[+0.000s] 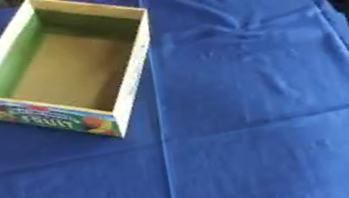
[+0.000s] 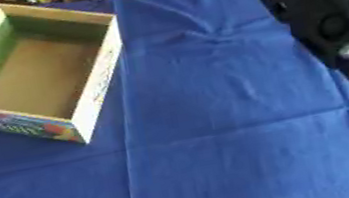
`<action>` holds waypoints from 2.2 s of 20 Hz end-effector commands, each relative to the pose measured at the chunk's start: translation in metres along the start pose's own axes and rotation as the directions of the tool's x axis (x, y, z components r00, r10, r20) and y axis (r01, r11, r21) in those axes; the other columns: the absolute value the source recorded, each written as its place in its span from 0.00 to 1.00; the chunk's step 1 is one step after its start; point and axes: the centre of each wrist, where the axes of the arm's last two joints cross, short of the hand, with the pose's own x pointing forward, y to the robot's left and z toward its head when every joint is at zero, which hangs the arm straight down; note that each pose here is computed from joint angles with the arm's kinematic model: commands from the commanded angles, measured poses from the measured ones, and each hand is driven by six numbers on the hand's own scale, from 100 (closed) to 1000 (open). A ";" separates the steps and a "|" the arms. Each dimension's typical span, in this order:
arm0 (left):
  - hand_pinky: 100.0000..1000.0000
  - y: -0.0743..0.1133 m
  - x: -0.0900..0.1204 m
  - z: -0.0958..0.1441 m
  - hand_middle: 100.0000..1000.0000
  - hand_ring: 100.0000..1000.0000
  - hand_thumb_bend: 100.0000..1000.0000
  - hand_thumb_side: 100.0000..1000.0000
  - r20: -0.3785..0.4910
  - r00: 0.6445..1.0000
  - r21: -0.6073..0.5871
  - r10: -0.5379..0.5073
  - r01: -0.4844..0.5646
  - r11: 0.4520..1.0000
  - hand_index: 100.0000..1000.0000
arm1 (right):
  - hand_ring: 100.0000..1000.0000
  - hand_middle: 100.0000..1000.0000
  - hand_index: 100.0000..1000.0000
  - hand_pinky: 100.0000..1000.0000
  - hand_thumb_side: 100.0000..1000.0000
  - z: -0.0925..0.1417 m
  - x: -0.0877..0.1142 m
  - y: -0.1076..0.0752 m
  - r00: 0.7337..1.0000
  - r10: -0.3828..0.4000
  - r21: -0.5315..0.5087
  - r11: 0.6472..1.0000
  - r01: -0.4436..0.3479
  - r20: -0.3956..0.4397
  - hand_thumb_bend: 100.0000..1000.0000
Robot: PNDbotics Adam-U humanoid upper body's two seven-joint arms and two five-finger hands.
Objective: Pick up objects on the table and place them in the box.
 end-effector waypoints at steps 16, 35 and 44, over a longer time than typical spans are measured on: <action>0.54 -0.006 0.015 -0.015 0.82 0.88 0.00 0.90 0.091 0.996 -0.021 0.024 -0.022 1.000 0.62 | 0.54 0.58 0.71 0.38 0.18 -0.063 0.038 0.040 0.999 -0.012 0.142 0.990 0.005 0.046 0.00; 0.53 -0.011 0.019 -0.021 0.81 0.88 0.00 0.89 0.112 0.993 -0.019 0.046 -0.044 0.999 0.62 | 0.59 0.65 0.76 0.46 0.11 -0.098 0.001 0.091 0.999 -0.042 0.328 0.943 0.050 -0.031 0.00; 0.54 -0.010 0.019 -0.020 0.82 0.88 0.00 0.89 0.106 0.993 -0.017 0.045 -0.043 0.999 0.62 | 0.74 0.74 0.87 0.64 0.51 -0.098 -0.003 0.087 0.998 -0.040 0.411 0.912 0.015 0.051 0.30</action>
